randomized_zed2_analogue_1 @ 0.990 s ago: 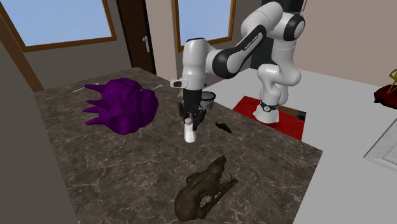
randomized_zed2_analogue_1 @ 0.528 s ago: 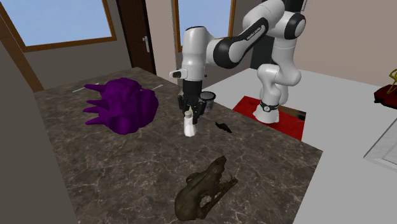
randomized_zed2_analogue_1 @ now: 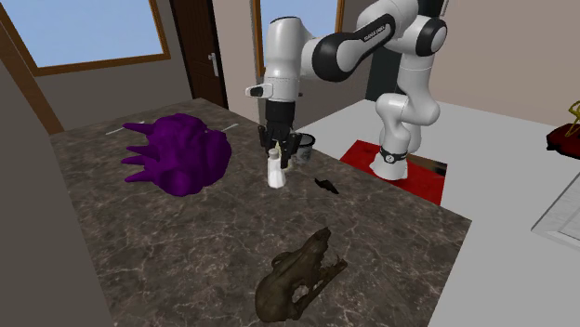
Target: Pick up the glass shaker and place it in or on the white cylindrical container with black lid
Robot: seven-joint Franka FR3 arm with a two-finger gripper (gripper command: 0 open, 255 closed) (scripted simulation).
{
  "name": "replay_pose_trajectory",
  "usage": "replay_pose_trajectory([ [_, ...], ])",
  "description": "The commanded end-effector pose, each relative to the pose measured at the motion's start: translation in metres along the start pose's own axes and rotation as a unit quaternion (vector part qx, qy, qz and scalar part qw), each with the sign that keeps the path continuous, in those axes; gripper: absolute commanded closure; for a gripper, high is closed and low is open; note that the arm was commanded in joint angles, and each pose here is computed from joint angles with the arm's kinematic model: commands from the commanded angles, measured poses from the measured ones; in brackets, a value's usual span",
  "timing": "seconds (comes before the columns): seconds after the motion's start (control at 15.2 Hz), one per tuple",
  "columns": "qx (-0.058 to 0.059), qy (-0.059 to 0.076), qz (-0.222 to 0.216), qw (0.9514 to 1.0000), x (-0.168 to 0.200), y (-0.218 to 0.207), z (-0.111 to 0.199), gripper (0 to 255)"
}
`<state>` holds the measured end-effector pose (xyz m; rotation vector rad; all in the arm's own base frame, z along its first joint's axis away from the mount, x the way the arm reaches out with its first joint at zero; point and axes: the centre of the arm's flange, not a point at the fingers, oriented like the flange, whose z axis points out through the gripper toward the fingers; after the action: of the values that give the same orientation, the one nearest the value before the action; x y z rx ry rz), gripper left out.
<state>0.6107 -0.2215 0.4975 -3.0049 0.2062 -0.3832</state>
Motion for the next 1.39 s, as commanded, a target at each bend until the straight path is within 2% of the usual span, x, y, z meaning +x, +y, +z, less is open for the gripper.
replay_pose_trajectory([
  [0.0,0.0,0.0,0.0,1.0,0.002,-0.002,-0.008,255],
  [1.32,0.0,0.0,0.0,1.0,-0.219,0.118,-0.089,255],
])
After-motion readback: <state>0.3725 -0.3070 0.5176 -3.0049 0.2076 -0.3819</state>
